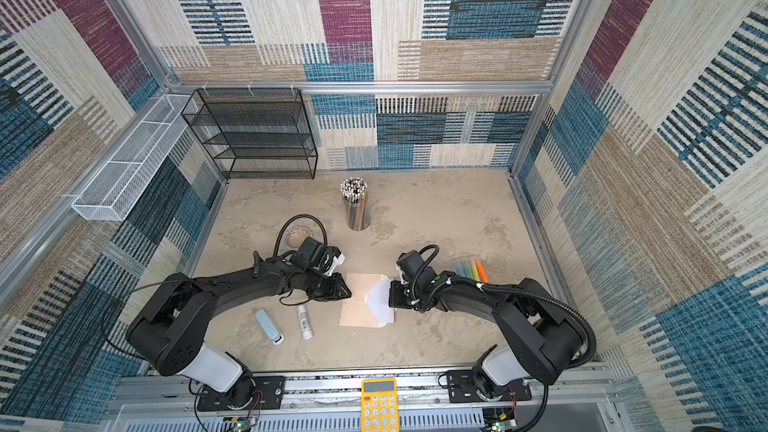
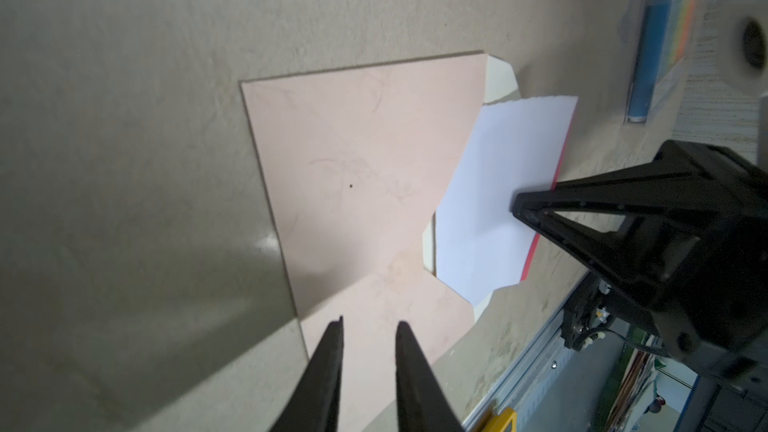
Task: Place the letter into the envelope and seal it
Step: 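Slide the white letter further into the pink envelope with the right gripper, then press the letter down inside the envelope with the right gripper while the left pins it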
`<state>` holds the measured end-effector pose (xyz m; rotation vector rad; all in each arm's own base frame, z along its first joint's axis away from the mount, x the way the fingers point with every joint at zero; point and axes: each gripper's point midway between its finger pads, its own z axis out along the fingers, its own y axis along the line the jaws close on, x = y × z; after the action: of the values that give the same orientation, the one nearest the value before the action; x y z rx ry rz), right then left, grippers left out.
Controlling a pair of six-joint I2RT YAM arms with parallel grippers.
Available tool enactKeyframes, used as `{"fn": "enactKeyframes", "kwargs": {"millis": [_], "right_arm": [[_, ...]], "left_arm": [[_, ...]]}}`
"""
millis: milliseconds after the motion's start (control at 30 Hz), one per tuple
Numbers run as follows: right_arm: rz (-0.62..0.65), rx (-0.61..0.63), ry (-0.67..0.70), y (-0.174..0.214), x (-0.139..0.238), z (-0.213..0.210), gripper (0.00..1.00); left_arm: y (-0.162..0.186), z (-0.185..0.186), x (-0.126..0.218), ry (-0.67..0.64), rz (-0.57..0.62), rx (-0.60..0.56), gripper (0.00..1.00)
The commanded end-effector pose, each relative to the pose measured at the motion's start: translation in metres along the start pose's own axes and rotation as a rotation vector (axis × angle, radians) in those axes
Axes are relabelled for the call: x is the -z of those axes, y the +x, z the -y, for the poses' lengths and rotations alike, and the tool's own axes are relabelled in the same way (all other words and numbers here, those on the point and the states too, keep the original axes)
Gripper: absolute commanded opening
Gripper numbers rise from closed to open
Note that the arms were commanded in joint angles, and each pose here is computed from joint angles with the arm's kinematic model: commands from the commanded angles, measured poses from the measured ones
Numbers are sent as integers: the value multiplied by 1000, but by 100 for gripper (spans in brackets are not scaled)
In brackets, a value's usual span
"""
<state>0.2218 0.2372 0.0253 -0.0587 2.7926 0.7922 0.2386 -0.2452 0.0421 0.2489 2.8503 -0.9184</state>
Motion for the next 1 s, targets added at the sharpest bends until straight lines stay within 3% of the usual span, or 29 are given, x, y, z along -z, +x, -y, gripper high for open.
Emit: {"fn": "enactKeyframes", "kwargs": {"millis": [0,533,967], "right_arm": [[21,-2,-12,-5,-1,-3,2],[24,4,-33,-13,2,-15,4],[11,-11,-68,-16,-4,-22,5]], "left_arm": [[3,-8,3,-35,3,-18,29],[11,-27,-4,-80,-26,-10,30],[14,-29,-19,-48,-55,7,25]]}}
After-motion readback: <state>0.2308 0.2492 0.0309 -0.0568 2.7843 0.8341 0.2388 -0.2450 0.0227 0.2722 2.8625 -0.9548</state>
